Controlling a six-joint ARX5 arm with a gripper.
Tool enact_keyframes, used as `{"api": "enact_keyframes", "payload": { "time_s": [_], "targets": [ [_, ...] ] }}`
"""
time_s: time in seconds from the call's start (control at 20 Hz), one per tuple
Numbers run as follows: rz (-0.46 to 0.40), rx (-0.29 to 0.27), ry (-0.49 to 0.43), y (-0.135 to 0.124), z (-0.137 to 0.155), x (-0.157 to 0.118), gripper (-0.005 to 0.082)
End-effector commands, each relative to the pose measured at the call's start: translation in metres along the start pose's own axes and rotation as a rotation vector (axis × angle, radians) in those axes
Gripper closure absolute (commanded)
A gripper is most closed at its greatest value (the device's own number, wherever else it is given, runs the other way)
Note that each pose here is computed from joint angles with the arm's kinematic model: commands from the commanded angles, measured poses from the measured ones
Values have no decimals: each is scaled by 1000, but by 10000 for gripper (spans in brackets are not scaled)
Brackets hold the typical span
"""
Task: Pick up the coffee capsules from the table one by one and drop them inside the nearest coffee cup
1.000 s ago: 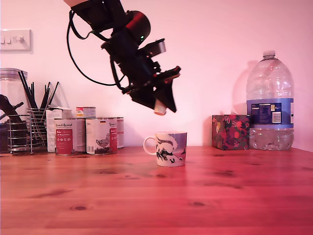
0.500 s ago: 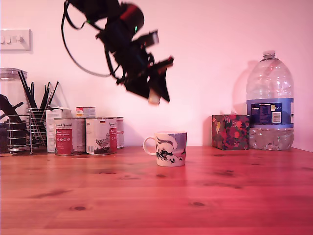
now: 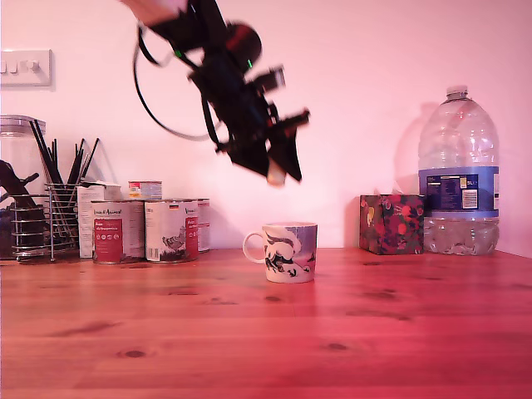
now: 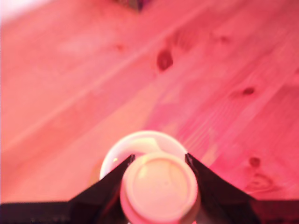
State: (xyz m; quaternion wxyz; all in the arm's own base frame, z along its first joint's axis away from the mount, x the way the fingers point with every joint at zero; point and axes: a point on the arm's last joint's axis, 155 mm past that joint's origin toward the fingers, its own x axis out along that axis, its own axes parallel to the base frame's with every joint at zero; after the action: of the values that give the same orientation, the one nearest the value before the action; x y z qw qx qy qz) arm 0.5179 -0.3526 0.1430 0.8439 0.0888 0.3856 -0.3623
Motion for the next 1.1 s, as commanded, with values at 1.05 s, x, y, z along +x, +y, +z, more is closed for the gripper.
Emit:
{"api": "enact_keyframes", "payload": {
  "time_s": [1.05],
  "targets": [
    [-28,-5,67,-14,-23,27,536]
  ]
}}
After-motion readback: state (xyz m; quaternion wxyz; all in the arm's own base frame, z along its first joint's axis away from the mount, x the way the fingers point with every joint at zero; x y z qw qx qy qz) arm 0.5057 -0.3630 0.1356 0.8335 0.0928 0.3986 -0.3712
